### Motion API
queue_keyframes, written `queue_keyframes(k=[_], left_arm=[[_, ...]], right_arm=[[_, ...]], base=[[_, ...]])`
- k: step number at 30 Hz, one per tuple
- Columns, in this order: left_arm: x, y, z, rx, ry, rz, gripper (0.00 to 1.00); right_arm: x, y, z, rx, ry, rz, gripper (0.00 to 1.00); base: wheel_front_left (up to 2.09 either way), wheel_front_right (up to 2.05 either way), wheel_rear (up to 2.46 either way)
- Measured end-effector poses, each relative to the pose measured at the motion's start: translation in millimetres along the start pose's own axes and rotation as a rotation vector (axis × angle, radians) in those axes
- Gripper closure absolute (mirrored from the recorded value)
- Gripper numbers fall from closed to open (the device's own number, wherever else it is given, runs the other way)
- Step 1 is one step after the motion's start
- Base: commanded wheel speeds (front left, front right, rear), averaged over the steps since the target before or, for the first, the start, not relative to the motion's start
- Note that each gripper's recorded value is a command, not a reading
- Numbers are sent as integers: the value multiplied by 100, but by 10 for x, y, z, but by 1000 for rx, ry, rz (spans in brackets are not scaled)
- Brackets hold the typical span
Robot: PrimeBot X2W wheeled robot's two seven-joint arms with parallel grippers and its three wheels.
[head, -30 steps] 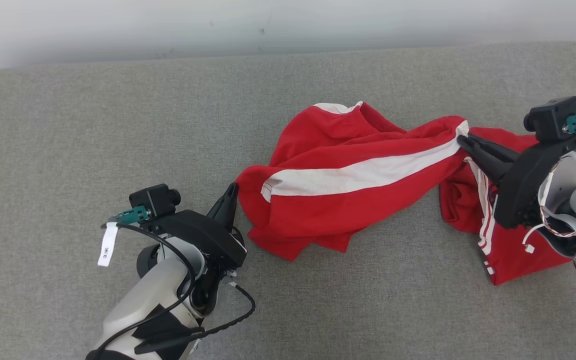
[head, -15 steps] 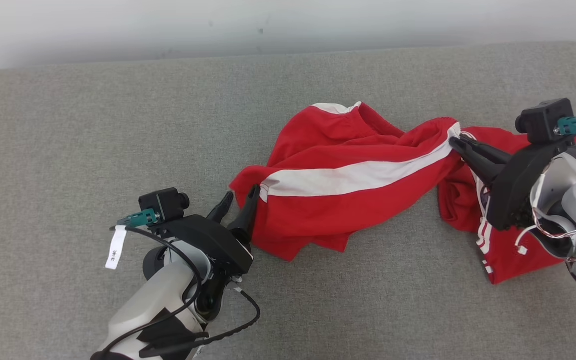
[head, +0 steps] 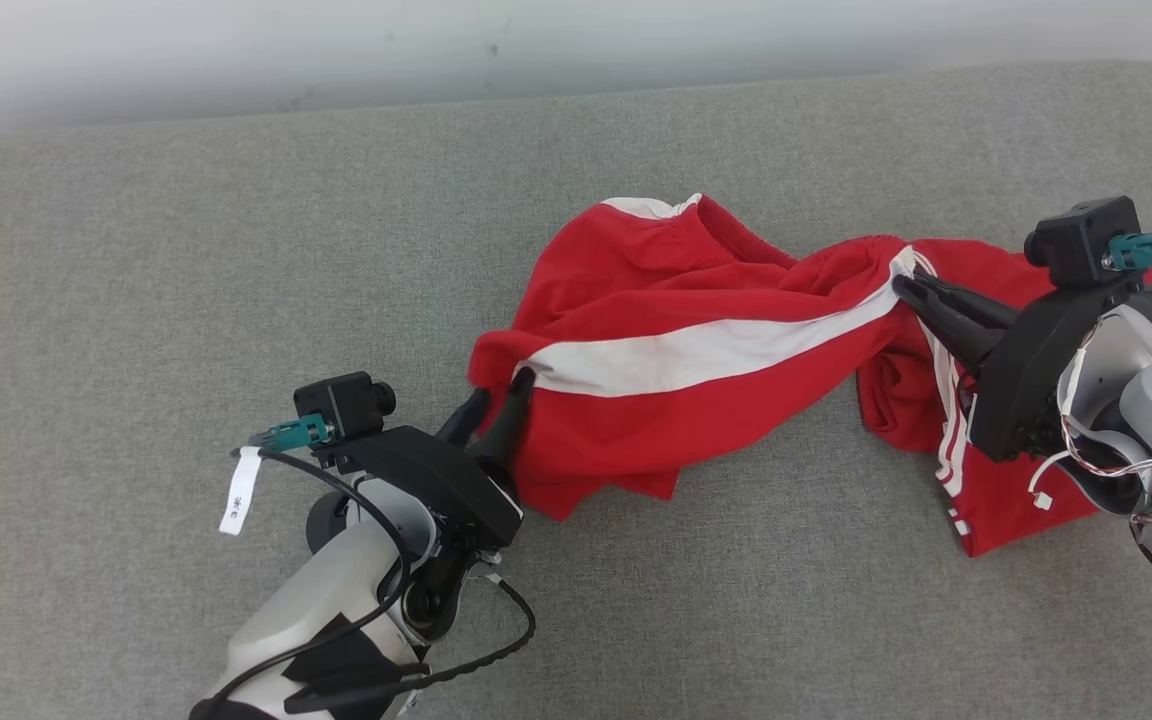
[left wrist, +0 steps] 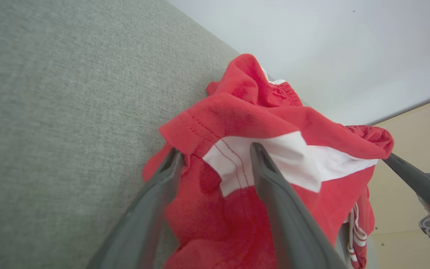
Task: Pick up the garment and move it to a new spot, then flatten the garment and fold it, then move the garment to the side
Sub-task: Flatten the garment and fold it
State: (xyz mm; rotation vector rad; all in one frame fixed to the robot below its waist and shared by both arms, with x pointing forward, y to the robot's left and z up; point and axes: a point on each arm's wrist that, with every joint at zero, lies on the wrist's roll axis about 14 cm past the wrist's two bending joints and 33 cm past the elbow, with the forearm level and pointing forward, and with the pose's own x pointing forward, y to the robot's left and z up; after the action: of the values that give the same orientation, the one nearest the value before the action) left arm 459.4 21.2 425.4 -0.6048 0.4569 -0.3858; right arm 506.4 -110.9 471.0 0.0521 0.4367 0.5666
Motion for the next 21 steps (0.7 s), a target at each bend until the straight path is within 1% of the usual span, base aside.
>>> queue_keyframes(k=[5,9,13,15,17,19,21], left_arm=[[1,39,12,9,-4,12,100],[-20,136,118,41,-22,44,100],[-93,255,317,64,-65,71,100],[-152,374,520,107,-100,97,100],[-217,466,814,167,-149,118,100],[-284,475,1183,220,-222,125,100],[-355,404,1504,276,-284,116,100]], right_arm=[[-9,-43,-4,2,-6,-13,100],[-10,-72,67,5,-37,-24,100],[5,-79,174,17,-80,-33,100],[45,-24,263,32,-116,-25,100],[118,118,450,42,-176,1,100],[161,278,800,47,-282,31,100],[139,385,1186,44,-397,48,100]], base=[[0,0,0],[0,0,0],[0,0,0],[0,0,0],[0,0,0],[0,0,0],[0,0,0]])
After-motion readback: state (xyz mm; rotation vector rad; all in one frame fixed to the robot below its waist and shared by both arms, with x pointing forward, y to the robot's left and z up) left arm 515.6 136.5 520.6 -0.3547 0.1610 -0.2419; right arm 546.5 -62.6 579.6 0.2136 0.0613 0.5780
